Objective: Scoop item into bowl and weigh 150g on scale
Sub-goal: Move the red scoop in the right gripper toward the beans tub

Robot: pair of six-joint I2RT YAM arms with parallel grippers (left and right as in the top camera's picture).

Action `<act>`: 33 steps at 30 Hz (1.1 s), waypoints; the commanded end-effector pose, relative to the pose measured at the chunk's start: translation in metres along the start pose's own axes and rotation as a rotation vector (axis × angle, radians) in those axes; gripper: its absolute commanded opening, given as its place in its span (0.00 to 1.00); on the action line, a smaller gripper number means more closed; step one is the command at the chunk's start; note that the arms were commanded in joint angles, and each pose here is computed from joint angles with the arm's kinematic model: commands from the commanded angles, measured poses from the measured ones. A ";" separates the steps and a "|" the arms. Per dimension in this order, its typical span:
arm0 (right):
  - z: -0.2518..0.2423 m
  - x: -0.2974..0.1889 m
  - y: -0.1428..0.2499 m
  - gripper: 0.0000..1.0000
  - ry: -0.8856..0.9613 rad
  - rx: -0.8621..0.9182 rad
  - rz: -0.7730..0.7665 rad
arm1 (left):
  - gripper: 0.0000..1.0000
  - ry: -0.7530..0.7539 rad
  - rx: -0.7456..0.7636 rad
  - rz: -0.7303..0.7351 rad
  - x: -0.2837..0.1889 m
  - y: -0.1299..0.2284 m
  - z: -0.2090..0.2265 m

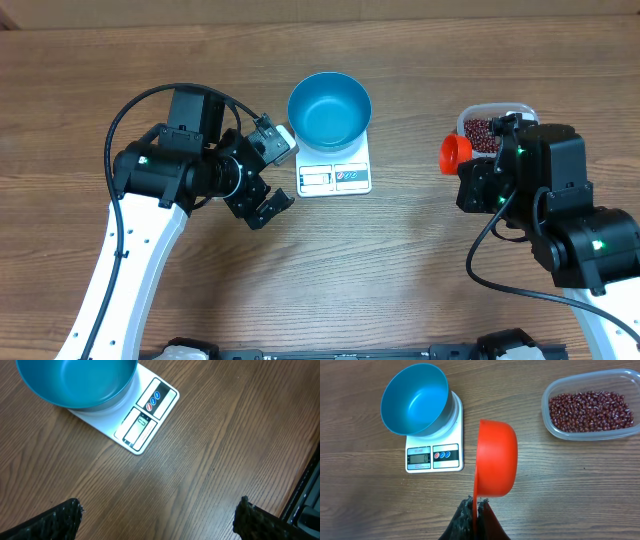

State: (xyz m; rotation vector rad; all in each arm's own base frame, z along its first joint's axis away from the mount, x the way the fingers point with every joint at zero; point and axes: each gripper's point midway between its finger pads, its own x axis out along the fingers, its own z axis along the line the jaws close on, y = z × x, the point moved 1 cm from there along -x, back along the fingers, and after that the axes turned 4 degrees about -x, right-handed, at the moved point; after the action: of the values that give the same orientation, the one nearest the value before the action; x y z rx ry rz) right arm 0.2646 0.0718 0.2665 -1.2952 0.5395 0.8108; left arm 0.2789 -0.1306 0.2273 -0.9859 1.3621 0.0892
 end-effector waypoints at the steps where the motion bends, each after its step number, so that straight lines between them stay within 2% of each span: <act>1: 0.000 -0.011 -0.012 0.04 0.004 -0.005 -0.052 | 1.00 -0.005 0.011 0.010 0.001 0.003 0.003; 19: 0.000 -0.011 -0.012 0.04 0.004 -0.005 -0.051 | 1.00 -0.027 -0.057 0.033 -0.001 0.009 0.007; 33: 0.000 -0.011 -0.011 0.04 0.004 -0.004 -0.048 | 1.00 -0.051 -0.046 0.013 -0.009 0.008 0.005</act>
State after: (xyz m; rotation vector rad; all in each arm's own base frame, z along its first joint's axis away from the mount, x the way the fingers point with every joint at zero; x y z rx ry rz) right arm 0.2645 0.0718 0.2665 -1.2955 0.5397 0.8112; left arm 0.2782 -0.1219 0.2244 -0.9843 1.3531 0.1438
